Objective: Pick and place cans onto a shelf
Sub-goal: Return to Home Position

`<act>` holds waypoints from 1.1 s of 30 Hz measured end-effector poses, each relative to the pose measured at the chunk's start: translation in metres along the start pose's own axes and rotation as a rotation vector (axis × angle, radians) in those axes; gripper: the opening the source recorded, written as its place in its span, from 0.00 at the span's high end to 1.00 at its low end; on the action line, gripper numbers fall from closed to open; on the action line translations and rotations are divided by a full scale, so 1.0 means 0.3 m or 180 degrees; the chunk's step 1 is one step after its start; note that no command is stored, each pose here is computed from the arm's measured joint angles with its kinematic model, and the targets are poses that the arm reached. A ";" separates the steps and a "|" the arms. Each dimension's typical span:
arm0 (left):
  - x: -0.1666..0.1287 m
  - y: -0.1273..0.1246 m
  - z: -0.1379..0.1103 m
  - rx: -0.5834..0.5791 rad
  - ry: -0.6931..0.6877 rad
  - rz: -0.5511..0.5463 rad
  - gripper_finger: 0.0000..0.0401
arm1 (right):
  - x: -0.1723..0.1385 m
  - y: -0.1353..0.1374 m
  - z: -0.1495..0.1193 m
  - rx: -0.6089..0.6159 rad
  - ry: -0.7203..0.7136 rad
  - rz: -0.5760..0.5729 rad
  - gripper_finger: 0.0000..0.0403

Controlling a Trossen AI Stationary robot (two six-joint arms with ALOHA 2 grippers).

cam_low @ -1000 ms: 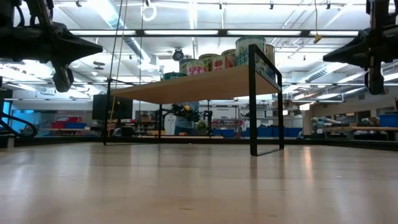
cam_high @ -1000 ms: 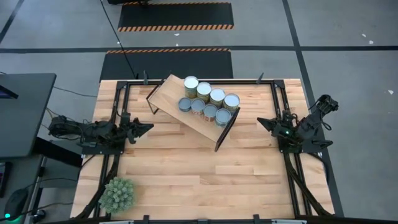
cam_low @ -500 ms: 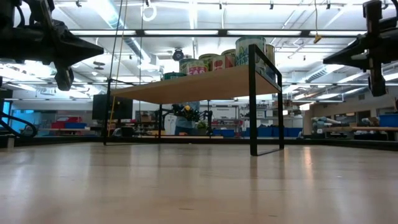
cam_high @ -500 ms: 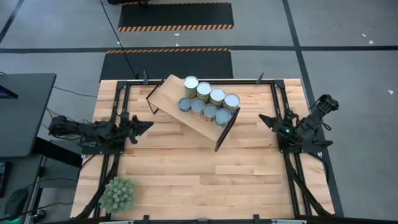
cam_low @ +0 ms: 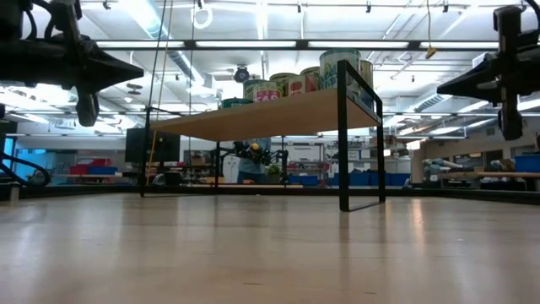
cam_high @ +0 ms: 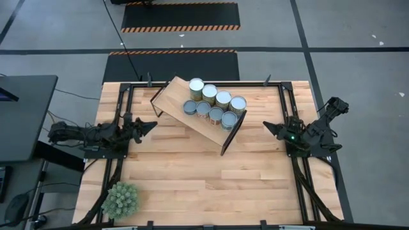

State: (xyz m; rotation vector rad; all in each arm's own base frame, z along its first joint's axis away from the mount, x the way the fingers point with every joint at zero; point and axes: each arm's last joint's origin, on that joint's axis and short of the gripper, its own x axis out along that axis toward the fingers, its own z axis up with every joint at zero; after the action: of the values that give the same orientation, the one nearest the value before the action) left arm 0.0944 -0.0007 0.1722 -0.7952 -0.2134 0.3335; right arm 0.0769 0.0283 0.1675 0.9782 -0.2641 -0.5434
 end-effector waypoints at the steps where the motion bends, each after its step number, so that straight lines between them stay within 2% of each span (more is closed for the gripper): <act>1: 0.001 0.002 0.002 0.0000 -0.0028 0.0026 1.00 | 0.000 0.001 -0.003 0.0028 0.0059 0.0046 1.00; 4: 0.006 0.013 0.013 0.0014 -0.0192 0.0177 1.00 | 0.001 0.001 -0.014 -0.0017 0.0191 0.0170 1.00; 8: 0.010 0.022 0.024 0.0110 -0.0315 0.0288 1.00 | 0.002 -0.004 -0.019 -0.0292 0.0141 0.0169 1.00; 14: 0.011 0.023 0.024 0.0125 -0.0313 0.0291 0.98 | 0.003 -0.005 -0.018 -0.0716 0.0081 0.0139 0.97; 16: 0.011 0.022 0.023 0.0232 -0.0256 0.0242 0.96 | 0.003 -0.005 -0.018 -0.0843 0.0081 0.0142 0.95; 20: 0.011 0.018 0.020 0.0777 -0.0146 0.0151 0.94 | 0.002 -0.004 -0.019 -0.1262 0.0123 0.0196 0.93; 21: 0.011 0.018 0.018 0.1014 -0.0118 0.0139 0.94 | 0.002 -0.004 -0.019 -0.1449 0.0116 0.0200 0.93; 24: 0.011 0.018 0.018 0.1969 -0.0089 0.0132 0.94 | 0.002 -0.004 -0.019 -0.2368 0.0080 0.0208 0.92; 27: 0.011 0.013 0.022 0.2591 -0.0124 0.0095 0.93 | 0.002 -0.004 -0.019 -0.2978 0.0060 0.0217 0.93; 29: 0.011 0.008 0.027 0.2773 -0.0181 0.0074 0.93 | 0.002 -0.004 -0.019 -0.3100 0.0054 0.0219 0.93; 33: 0.011 0.005 0.030 0.2781 -0.0213 0.0063 0.93 | 0.002 -0.003 -0.018 -0.3100 0.0050 0.0222 0.93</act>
State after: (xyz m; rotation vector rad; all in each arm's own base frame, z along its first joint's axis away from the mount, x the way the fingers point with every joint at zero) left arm 0.0943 0.0074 0.1773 0.0763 -0.1023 0.4252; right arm 0.0797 0.0314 0.1639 0.0277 0.0016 -0.5133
